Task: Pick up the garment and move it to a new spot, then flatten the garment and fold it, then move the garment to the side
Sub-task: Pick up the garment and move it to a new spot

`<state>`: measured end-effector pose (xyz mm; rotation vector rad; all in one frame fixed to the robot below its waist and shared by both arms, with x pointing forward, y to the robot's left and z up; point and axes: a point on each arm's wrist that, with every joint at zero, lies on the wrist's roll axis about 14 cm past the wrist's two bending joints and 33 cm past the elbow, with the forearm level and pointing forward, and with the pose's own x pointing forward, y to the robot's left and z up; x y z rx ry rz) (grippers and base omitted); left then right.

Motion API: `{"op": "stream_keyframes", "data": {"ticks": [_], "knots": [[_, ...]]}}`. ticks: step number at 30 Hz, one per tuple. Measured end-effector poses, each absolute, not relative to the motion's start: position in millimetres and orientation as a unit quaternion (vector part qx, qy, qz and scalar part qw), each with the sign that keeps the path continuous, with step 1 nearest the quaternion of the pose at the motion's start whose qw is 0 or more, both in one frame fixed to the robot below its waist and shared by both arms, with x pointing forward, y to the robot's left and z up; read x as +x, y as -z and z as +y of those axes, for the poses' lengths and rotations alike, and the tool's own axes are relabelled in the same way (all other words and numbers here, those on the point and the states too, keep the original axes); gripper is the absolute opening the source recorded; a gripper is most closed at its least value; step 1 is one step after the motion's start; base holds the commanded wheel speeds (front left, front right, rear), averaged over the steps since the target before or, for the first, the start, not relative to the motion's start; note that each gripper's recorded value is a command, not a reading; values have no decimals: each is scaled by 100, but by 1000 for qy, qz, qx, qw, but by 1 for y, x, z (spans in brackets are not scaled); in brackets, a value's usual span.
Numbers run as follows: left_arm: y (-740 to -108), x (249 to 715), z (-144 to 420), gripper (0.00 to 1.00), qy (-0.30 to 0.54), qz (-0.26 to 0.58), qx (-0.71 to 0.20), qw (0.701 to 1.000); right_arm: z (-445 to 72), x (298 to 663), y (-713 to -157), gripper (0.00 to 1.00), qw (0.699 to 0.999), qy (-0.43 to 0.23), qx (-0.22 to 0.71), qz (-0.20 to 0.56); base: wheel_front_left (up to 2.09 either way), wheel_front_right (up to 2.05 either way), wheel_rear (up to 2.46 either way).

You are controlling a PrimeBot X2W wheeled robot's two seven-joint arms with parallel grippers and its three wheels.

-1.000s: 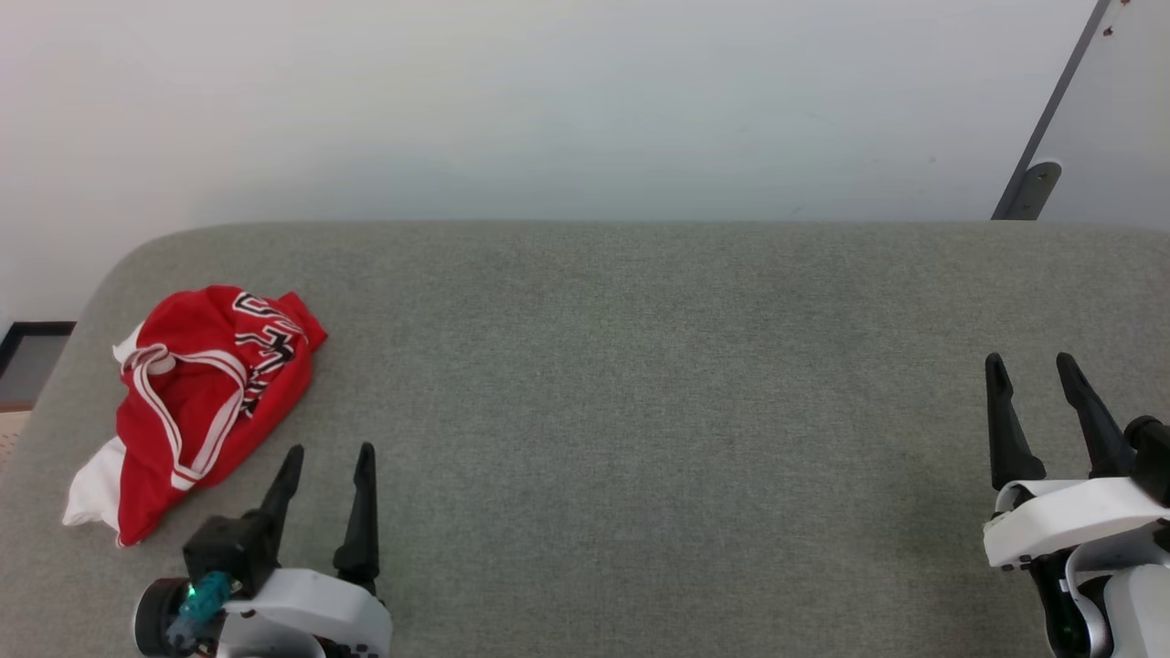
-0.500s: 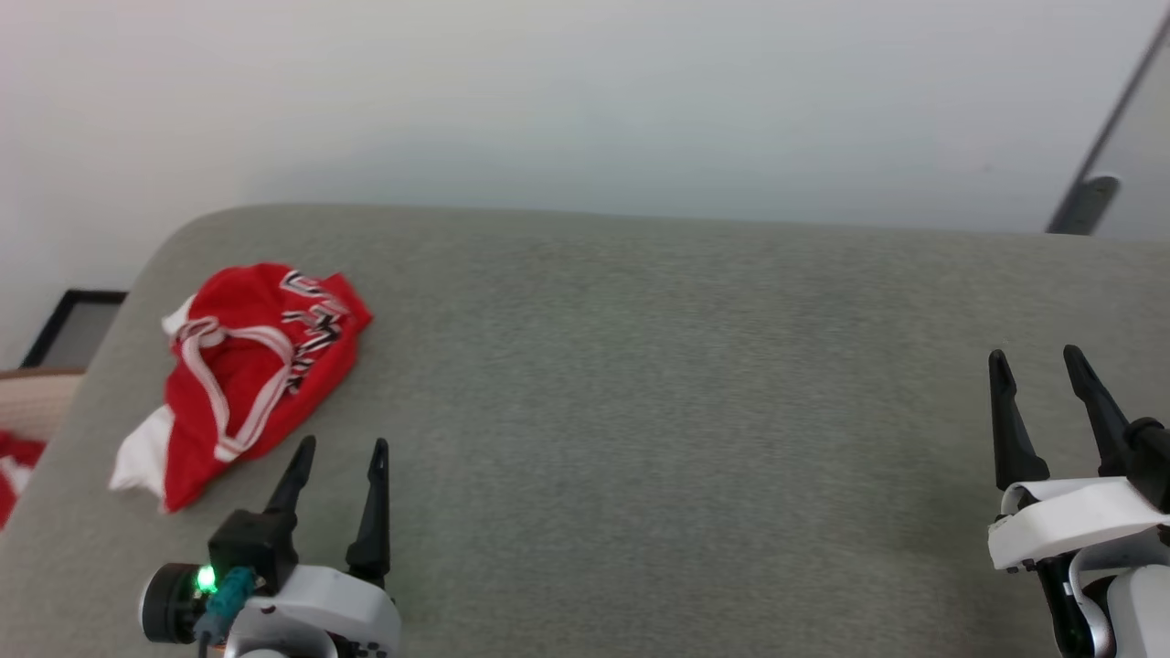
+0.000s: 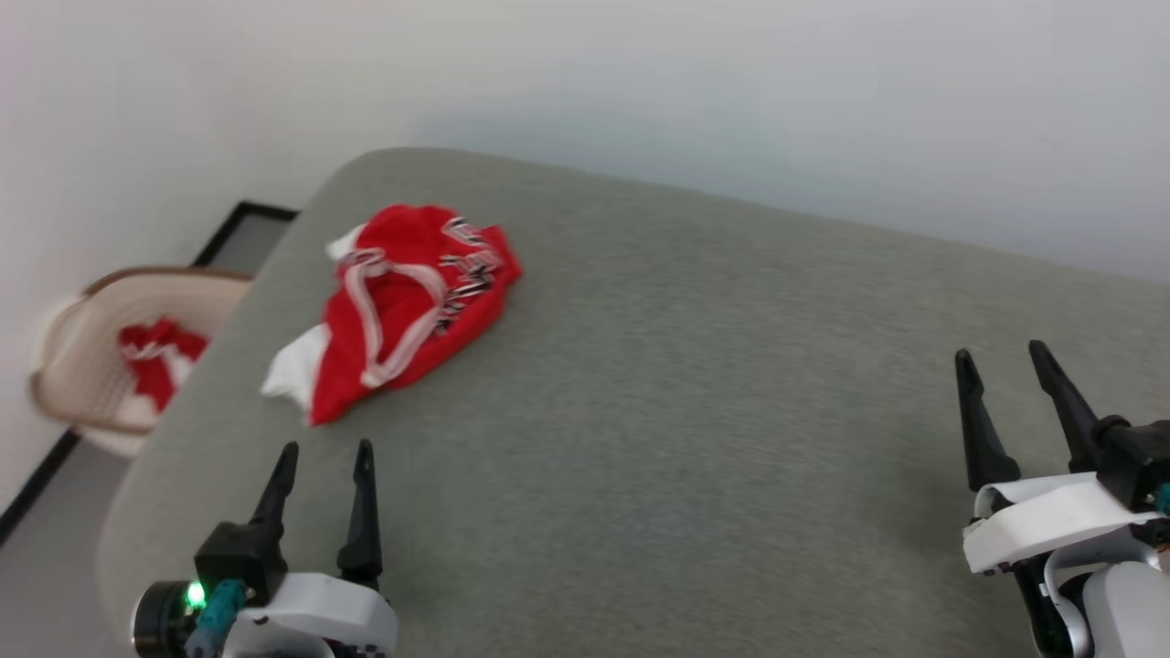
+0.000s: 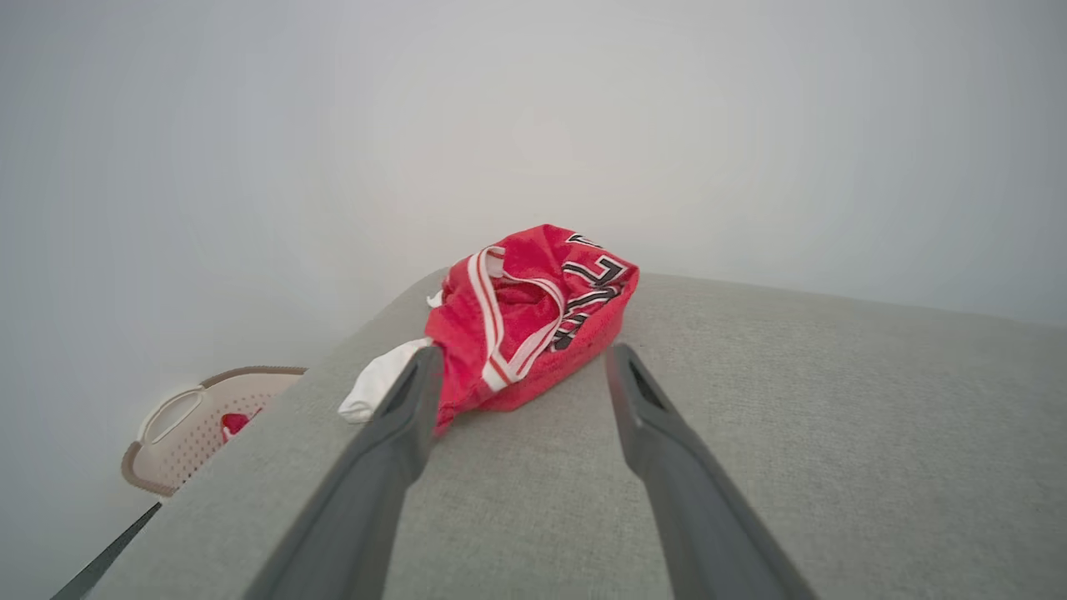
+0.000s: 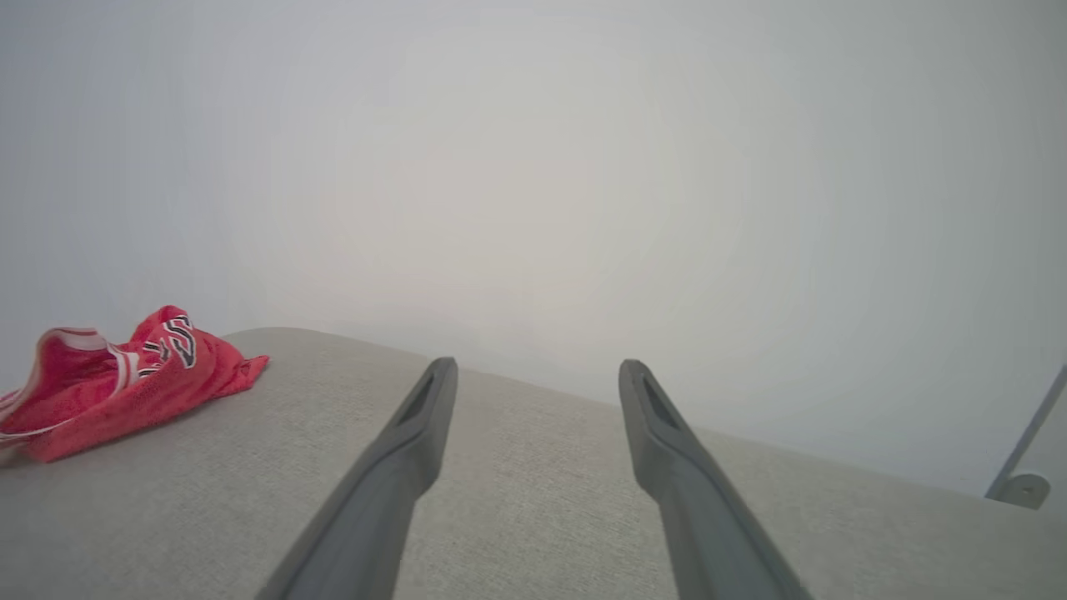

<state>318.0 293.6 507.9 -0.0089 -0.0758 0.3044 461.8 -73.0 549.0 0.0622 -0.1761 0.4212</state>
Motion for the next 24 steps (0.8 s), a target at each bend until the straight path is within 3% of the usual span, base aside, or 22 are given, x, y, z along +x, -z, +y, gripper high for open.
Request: {"op": "stream_keyframes", "data": {"ticks": [15,24], "knots": [[-509,223,357,100,-322,-44,-17,946,74,444,-538,100,916,-392,47,-65,0,0,0],[-505,212,356,100,-342,-39,-24,939,95,442,-532,100,903,-423,53,-54,0,0,0]]}}
